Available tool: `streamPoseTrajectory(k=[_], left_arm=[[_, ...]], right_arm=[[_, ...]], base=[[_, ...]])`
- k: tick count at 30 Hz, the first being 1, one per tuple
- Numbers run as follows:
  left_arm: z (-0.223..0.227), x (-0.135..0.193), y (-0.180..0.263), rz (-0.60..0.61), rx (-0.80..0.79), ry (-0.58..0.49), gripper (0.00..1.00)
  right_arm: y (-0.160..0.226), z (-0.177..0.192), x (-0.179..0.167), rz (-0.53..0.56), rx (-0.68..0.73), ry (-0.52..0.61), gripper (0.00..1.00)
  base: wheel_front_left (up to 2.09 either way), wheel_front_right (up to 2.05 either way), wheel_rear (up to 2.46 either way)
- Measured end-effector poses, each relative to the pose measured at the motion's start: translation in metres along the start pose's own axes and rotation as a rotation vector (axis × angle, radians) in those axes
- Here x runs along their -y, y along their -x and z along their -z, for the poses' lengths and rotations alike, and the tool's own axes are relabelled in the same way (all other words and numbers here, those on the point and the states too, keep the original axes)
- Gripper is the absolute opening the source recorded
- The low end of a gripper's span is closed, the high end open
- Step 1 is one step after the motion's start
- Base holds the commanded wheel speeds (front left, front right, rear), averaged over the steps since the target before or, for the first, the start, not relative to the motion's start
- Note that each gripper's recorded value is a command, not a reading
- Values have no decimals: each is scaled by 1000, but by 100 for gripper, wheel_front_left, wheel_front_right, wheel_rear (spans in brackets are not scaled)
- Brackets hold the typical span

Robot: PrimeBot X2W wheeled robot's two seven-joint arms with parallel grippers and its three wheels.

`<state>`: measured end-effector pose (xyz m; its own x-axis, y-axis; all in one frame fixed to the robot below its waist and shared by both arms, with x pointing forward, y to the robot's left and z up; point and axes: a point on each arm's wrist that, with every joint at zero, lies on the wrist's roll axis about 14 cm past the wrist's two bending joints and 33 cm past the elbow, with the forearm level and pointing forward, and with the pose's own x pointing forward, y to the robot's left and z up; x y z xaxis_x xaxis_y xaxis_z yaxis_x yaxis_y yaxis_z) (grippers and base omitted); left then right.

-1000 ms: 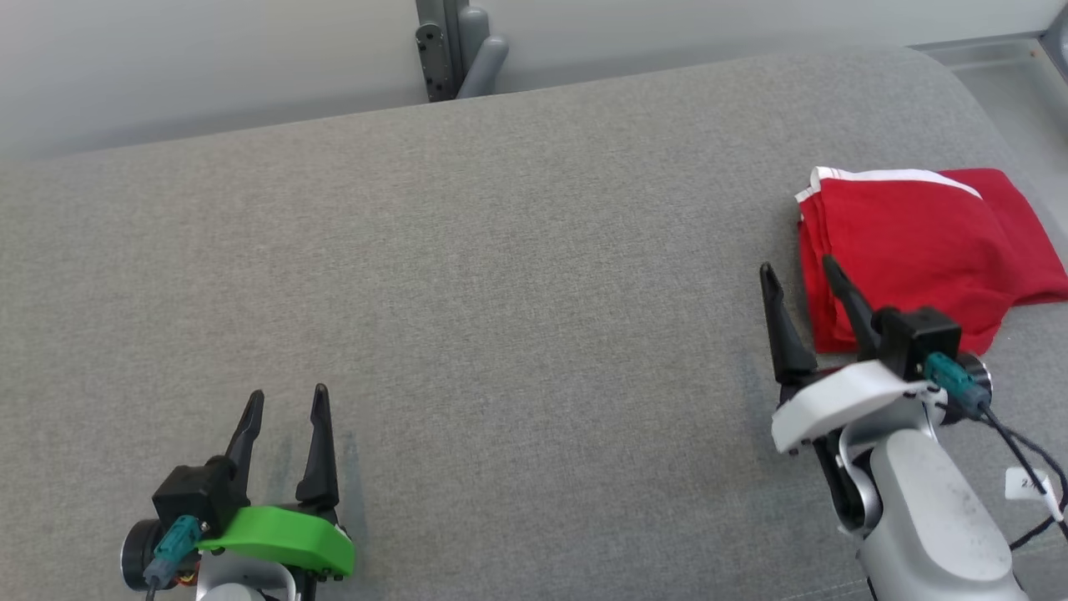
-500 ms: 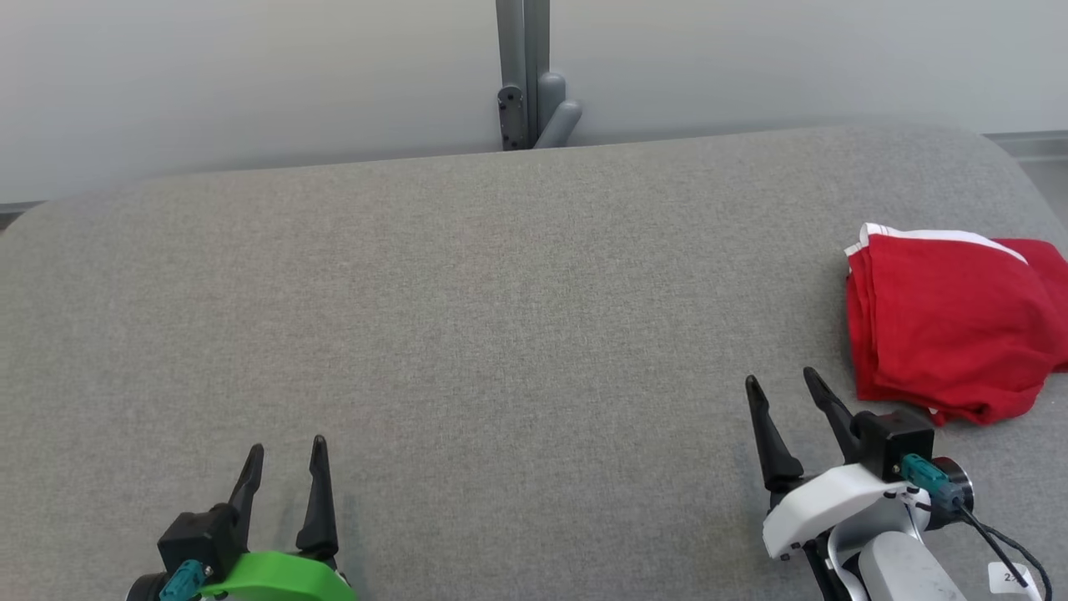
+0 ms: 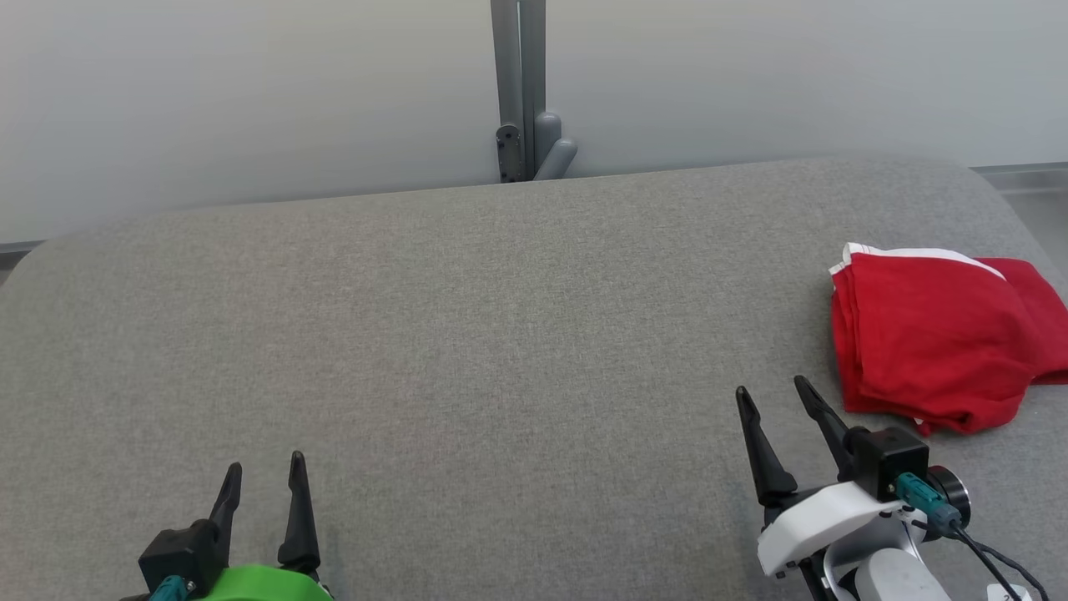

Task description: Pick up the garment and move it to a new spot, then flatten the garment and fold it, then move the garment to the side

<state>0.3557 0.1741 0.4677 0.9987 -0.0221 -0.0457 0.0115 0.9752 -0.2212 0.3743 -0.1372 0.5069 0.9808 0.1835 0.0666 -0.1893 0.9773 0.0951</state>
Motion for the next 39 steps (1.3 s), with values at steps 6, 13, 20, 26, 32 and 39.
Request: streamPoseTrajectory(k=[6, 13, 20, 26, 32, 39], left_arm=[[4, 4, 0, 16, -13, 5, 100], [6, 4, 0, 18, -18, 4, 100], [9, 3, 0, 13, -29, 6, 100], [12, 6, -2, 21, -39, 6, 100], [14, 9, -3, 28, -46, 8, 100], [27, 9, 1, 23, -83, 33, 0]], right_arm=[[9, 3, 9, 34, -8, -4, 100], [12, 7, 13, 46, -19, -5, 100], [12, 16, 12, 42, -49, 1, 100], [15, 19, 14, 49, -58, 0, 100], [17, 21, 16, 57, -66, -1, 100], [23, 35, 14, 56, -109, -11, 0]], base=[[0, 0, 0], [0, 0, 0], [0, 0, 0], [0, 0, 0], [0, 0, 0], [0, 0, 0]])
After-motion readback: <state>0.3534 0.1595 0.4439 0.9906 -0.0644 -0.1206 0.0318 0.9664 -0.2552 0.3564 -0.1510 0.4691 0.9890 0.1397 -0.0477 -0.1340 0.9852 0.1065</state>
